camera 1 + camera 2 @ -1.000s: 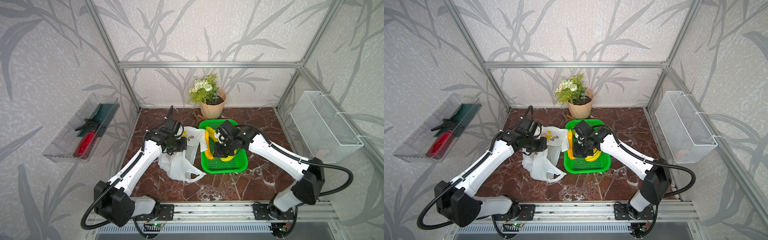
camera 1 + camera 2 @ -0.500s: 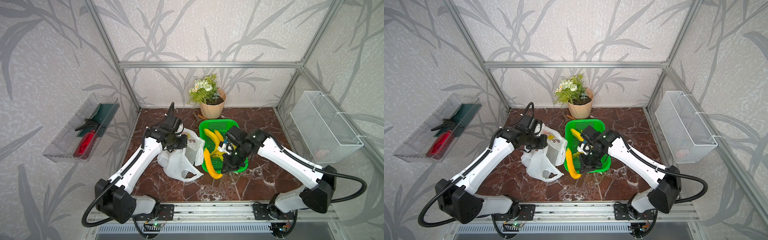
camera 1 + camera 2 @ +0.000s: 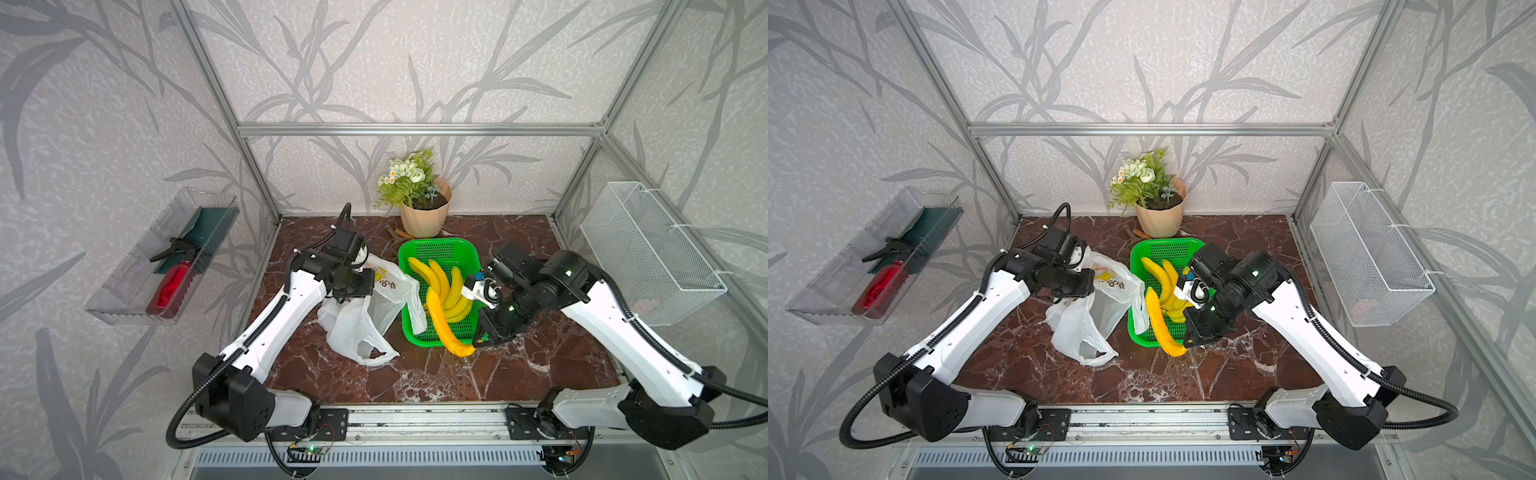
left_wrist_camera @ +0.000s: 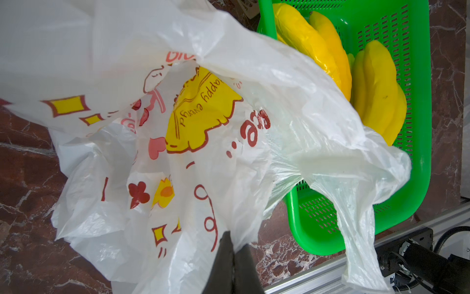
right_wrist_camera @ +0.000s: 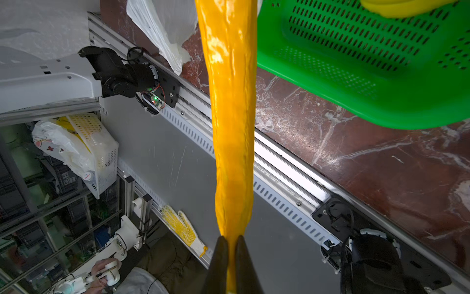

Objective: Place the banana into a plastic bag & tie a knot
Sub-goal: Place the banana into the plastic bag.

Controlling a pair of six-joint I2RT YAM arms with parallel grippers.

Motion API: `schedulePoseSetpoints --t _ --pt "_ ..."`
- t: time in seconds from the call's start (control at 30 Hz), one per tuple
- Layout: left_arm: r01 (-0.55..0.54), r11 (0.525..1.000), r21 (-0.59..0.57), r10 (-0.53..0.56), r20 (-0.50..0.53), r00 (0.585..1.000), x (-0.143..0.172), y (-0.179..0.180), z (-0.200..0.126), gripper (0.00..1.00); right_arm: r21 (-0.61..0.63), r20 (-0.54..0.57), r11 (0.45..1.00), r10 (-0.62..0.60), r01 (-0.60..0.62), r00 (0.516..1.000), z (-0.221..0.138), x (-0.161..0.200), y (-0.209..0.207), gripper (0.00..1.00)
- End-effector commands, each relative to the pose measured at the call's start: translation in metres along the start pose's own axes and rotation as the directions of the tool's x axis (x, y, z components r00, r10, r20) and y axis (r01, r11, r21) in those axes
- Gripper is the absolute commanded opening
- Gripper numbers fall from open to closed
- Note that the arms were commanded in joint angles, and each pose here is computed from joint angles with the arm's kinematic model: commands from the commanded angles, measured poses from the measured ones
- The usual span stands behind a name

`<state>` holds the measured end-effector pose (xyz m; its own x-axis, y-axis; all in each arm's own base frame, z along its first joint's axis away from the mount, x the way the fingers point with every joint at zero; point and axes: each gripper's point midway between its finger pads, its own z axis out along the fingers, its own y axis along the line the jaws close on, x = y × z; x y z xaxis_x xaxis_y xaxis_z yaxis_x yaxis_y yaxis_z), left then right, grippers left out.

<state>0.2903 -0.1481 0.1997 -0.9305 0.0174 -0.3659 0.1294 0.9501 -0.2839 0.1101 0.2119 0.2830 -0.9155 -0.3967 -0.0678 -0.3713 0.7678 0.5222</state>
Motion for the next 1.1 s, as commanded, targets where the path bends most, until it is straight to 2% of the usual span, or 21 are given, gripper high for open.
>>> schedulePoseSetpoints --t 0.0,0.17,0.3,0.4,0.67,0.77,0.9,1.0,1.07 --pt "-0.021 1.000 -0.007 0.021 0.016 1.000 -0.006 -0.001 -0.007 0.00 -0.003 0.032 1.000 -0.016 0.016 0.999 -0.005 -0.006 0.003 0.00" --pt "-0.010 1.000 0.021 0.009 0.027 1.000 -0.012 -0.007 -0.007 0.00 -0.038 -0.019 0.996 -0.076 0.075 0.997 0.027 -0.030 0.028 0.00" --pt "-0.008 0.999 0.038 0.007 0.034 0.999 -0.015 -0.011 -0.008 0.00 -0.053 -0.098 0.998 -0.044 0.039 0.994 0.063 -0.041 0.035 0.00" --pt "-0.014 0.999 0.050 0.013 0.033 0.999 -0.013 -0.013 -0.008 0.00 -0.009 -0.145 0.999 -0.046 0.045 0.988 0.086 -0.049 0.029 0.00" --pt "-0.021 0.995 0.101 0.018 0.036 0.999 -0.012 -0.022 -0.009 0.00 -0.041 -0.172 0.998 -0.063 0.056 0.983 0.139 -0.097 0.043 0.00" --pt "-0.006 0.991 0.130 0.001 0.035 0.999 -0.012 -0.027 -0.010 0.00 -0.072 -0.127 0.997 -0.023 0.014 0.992 0.157 -0.128 0.051 0.00" --pt "0.017 0.987 0.160 -0.021 0.025 0.999 -0.008 -0.031 -0.010 0.00 -0.163 0.025 0.984 0.080 -0.075 0.997 0.168 -0.186 0.064 0.00" --pt "0.031 0.985 0.168 -0.036 0.024 0.999 -0.007 -0.032 -0.010 0.00 -0.237 0.136 0.955 0.217 -0.181 0.967 0.175 -0.225 0.055 0.00" --pt "0.057 0.981 0.184 -0.062 0.023 0.998 -0.007 -0.034 -0.009 0.00 -0.277 0.200 0.924 0.324 -0.264 0.925 0.181 -0.244 0.039 0.00"
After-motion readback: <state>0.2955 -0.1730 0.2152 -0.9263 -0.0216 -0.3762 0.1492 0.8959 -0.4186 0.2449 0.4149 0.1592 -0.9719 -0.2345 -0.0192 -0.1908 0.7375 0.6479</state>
